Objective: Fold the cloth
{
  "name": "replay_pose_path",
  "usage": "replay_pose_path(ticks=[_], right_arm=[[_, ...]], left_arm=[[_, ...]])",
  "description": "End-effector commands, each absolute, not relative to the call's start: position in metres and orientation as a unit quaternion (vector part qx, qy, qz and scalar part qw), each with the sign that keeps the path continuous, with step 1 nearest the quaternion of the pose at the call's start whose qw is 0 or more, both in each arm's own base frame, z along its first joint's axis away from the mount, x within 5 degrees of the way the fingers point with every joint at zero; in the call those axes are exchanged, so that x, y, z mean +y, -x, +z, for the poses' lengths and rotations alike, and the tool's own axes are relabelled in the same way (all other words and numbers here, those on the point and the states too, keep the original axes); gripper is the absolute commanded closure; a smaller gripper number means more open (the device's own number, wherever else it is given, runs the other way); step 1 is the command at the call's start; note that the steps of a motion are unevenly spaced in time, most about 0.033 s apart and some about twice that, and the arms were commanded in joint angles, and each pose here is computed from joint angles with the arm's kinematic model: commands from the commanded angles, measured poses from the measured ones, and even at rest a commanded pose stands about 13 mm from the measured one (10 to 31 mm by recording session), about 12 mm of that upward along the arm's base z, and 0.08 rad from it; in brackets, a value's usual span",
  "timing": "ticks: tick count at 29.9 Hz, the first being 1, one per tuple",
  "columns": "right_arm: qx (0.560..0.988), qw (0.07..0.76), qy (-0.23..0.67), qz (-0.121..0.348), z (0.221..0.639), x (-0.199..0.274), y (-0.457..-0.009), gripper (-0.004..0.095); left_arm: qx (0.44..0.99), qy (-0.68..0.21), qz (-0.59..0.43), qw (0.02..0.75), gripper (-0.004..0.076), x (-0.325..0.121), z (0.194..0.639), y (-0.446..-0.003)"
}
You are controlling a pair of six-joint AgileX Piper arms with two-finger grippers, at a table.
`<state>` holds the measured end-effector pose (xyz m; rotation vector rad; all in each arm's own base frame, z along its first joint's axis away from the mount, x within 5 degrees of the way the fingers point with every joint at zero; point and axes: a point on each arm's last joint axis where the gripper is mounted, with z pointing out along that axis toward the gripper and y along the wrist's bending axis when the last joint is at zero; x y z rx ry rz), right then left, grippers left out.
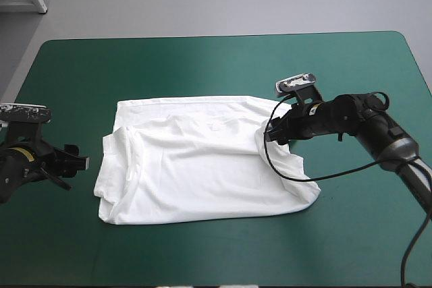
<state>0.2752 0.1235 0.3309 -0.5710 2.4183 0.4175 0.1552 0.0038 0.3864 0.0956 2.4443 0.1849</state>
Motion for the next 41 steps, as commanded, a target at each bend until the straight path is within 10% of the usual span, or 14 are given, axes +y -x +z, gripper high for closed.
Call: replay_pose_path(ticks=[1, 15, 41], right_arm=[[0.905, 0.337, 0.219, 0.142, 0.368, 0.113, -0.255, 0.0264], [0.952, 0.182, 0.212, 0.123, 0.335, 0.087, -0.185, 0.0331], [0.949, 0.205, 0.216, 0.101, 0.321, 0.076, -0.166, 0.0331]], left_arm=[[0.928, -0.034, 0.059, 0.366, 0.0147, 0.001, 0.396, -0.154], [0.96, -0.059, 0.025, 0.271, 0.0147, -0.005, 0.371, -0.144], [0.995, -0.084, -0.035, 0.049, 0.0147, -0.021, 0.227, -0.202]])
